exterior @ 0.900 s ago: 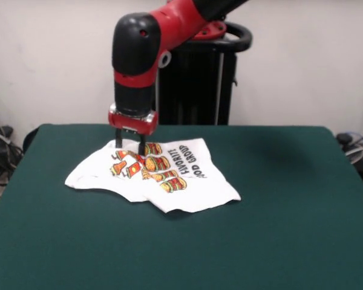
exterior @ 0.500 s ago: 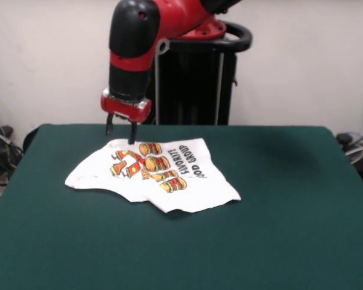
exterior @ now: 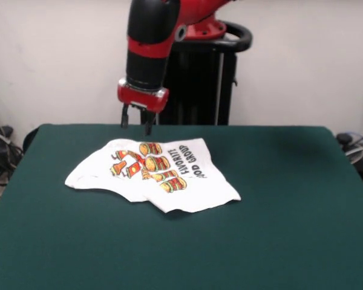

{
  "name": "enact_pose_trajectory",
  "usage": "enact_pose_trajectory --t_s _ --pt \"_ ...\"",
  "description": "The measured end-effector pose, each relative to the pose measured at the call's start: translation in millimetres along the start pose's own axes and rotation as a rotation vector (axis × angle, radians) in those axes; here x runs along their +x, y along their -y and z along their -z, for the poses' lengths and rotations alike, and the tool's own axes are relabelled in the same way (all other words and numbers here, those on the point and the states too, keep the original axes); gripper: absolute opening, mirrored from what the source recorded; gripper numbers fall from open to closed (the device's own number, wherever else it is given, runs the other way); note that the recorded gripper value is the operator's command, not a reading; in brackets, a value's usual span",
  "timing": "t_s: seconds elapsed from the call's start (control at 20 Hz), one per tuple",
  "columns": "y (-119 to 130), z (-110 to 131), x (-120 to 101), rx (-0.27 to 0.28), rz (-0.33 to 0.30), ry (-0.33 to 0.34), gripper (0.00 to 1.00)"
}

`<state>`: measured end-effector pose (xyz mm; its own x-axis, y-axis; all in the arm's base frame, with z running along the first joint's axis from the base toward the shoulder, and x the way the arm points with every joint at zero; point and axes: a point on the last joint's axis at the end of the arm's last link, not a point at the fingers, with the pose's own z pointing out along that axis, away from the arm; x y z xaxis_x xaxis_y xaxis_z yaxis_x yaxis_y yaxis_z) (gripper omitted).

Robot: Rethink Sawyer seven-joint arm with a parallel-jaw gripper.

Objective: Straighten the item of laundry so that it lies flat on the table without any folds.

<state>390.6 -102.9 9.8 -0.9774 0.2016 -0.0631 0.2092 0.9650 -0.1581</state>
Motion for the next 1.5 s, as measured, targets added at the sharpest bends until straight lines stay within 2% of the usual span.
enact_pose_trajectory --t_s 0.2,0.4,0.7,0.95,1.2,1.4,1.5 --pt "-27.8 12.3 -8.3 -0.026 0.047 0.034 1.00" --pt "-43.7 15.1 -14.2 -0.028 0.069 0.062 1.00" --pt "-62.6 0.5 -28.7 0.037 0.083 0.149 1.00" --pt "-73.9 -18.7 -34.3 0.083 0.106 0.181 1.00" --pt "-81.8 -38.7 -34.6 0.086 0.130 0.175 1.00" --pt "-84.1 -54.8 -26.6 0.068 0.143 0.128 1.00" --pt "-83.2 -53.9 -29.0 0.060 0.140 0.118 1.00"
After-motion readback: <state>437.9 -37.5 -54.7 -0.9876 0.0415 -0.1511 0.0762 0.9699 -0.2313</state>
